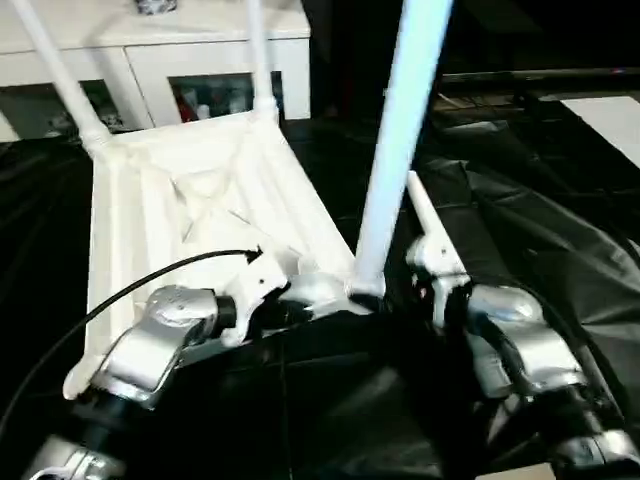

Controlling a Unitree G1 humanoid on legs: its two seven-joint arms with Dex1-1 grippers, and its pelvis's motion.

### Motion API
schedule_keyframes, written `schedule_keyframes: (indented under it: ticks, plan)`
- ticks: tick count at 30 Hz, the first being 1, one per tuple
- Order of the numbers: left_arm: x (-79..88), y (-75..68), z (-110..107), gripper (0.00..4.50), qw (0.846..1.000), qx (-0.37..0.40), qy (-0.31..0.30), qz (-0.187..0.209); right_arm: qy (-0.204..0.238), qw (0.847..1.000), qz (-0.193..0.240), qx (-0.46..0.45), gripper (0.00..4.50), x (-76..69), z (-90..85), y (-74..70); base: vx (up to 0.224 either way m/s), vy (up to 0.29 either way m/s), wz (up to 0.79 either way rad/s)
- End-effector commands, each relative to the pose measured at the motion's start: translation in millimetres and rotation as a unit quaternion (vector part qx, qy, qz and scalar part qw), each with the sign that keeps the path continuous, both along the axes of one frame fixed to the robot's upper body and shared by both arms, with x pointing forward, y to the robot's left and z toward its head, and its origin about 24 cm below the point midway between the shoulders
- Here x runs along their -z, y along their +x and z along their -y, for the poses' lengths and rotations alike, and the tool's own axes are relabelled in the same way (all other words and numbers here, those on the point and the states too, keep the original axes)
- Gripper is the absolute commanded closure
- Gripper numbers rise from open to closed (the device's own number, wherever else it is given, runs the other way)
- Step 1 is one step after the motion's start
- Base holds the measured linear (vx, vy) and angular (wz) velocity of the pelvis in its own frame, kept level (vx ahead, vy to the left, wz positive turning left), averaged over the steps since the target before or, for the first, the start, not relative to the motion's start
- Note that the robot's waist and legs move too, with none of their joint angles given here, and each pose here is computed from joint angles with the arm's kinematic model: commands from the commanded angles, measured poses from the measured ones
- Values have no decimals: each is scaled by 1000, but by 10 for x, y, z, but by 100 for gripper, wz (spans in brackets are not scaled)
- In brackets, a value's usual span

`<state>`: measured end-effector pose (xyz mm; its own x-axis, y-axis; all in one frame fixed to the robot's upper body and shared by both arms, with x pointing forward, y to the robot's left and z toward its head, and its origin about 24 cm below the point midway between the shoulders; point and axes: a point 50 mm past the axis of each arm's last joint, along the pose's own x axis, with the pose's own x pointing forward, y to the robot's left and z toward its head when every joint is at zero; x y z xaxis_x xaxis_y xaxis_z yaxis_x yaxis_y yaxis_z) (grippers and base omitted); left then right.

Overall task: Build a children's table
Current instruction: Rotate leg to tighten

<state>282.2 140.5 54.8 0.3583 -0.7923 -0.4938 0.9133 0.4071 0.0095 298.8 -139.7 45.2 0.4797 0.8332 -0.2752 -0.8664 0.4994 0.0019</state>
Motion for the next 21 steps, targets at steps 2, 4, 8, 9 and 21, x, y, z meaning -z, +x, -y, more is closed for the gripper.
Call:
schedule_keyframes:
  ticks: [2, 4, 8, 9, 21]
  plan:
    - [15, -60, 31, 450, 999, 16, -27, -13, 3, 1000, 7, -12, 52, -43, -36, -4, 0, 0, 0]
    - [12, -68, 34, 450, 999, 19, -28, -15, 7, 1000, 7, -12, 68, -44, -45, 0, 0, 0, 0]
    - [10, -84, 34, 450, 999, 24, -29, -17, 14, 1000, 6, -16, 106, -53, -54, -6, 0, 0, 0]
    - [10, -86, 34, 450, 999, 25, -29, -18, 14, 1000, 6, -17, 106, -54, -54, -9, 0, 0, 0]
    - [32, -126, 34, 450, 999, 35, -24, -25, 16, 1000, 0, -18, 183, -10, -51, -46, 0, 0, 0]
